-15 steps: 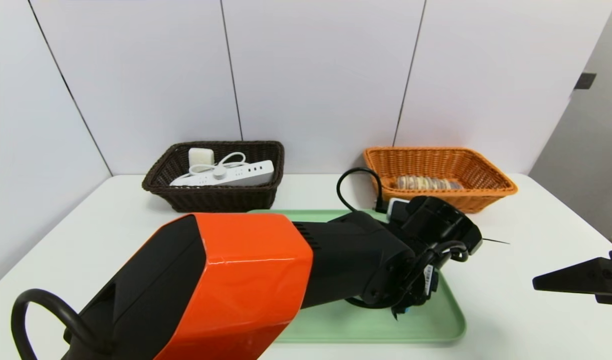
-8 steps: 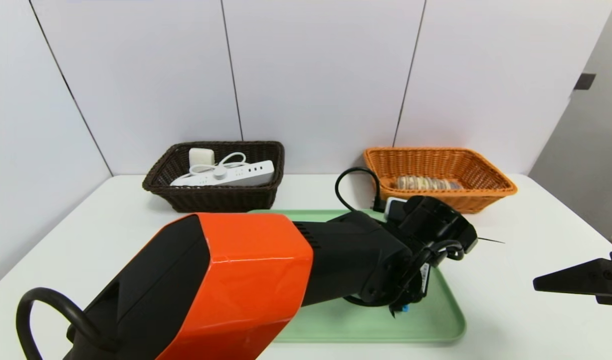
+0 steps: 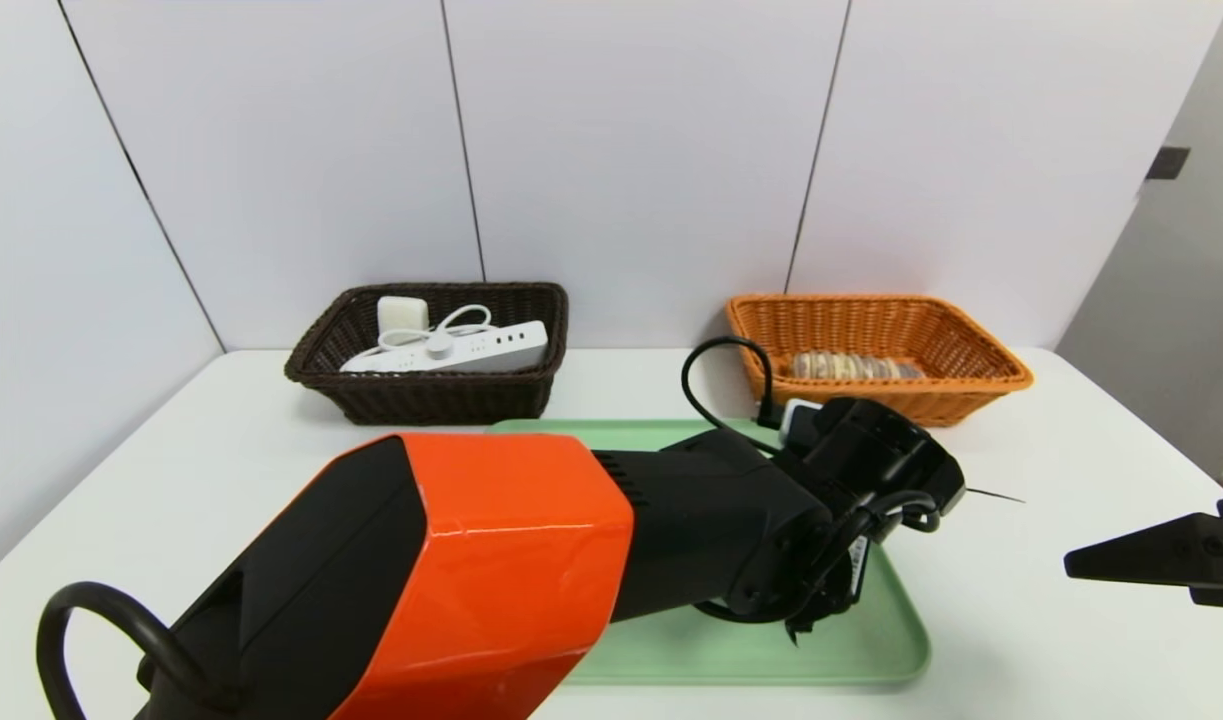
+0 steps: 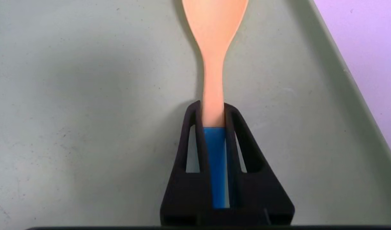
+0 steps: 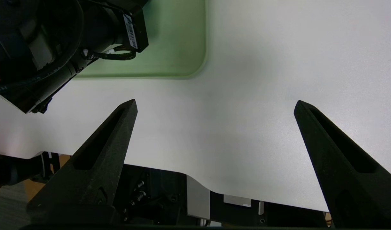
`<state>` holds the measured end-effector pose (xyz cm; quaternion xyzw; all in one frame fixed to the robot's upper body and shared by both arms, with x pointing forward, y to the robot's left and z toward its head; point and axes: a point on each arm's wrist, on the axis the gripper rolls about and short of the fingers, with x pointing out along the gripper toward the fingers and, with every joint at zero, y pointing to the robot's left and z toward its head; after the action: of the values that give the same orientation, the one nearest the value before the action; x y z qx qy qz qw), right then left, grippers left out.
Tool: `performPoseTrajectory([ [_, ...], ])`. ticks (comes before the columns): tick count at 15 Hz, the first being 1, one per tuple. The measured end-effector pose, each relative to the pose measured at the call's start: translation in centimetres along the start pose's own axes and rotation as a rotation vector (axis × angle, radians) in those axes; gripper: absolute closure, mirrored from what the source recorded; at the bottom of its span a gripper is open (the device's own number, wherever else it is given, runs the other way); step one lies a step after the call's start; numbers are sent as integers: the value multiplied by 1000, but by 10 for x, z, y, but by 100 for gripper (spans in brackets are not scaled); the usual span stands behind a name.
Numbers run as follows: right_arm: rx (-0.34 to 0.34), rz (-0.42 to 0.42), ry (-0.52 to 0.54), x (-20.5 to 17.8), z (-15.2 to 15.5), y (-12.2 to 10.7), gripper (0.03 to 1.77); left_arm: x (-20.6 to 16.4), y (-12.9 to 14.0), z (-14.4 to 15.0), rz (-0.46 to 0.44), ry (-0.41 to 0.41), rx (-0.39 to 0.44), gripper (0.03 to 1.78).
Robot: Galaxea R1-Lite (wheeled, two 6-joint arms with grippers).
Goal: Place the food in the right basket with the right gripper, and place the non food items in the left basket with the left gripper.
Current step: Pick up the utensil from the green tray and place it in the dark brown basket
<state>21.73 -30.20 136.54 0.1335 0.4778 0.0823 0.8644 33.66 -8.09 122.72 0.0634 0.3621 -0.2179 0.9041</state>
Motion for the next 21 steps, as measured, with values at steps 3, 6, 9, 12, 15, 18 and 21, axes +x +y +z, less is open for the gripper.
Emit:
performPoseTrajectory([
  [3, 7, -2, 0, 0, 1, -1, 10, -1, 0, 0, 2, 0, 9, 162],
  [6, 11, -6, 0, 1, 1, -2, 10, -4, 2, 3, 11, -9, 20, 162],
  [9, 17, -8, -1, 1, 1, -3, 10, -20, 5, 13, 9, -35, 36, 162],
  [12, 21, -10, -2, 1, 1, -3, 10, -42, 14, 27, 8, -63, 38, 162],
  [15, 22, -10, -2, 0, 1, -4, 10, -67, 31, 43, 20, -85, 24, 162],
  [18, 22, -9, -4, 0, 2, -4, 10, -96, 71, 68, 68, -119, 6, 162],
  [21, 20, -9, -10, -1, 3, -3, 10, -119, 133, 91, 170, -127, 16, 162],
])
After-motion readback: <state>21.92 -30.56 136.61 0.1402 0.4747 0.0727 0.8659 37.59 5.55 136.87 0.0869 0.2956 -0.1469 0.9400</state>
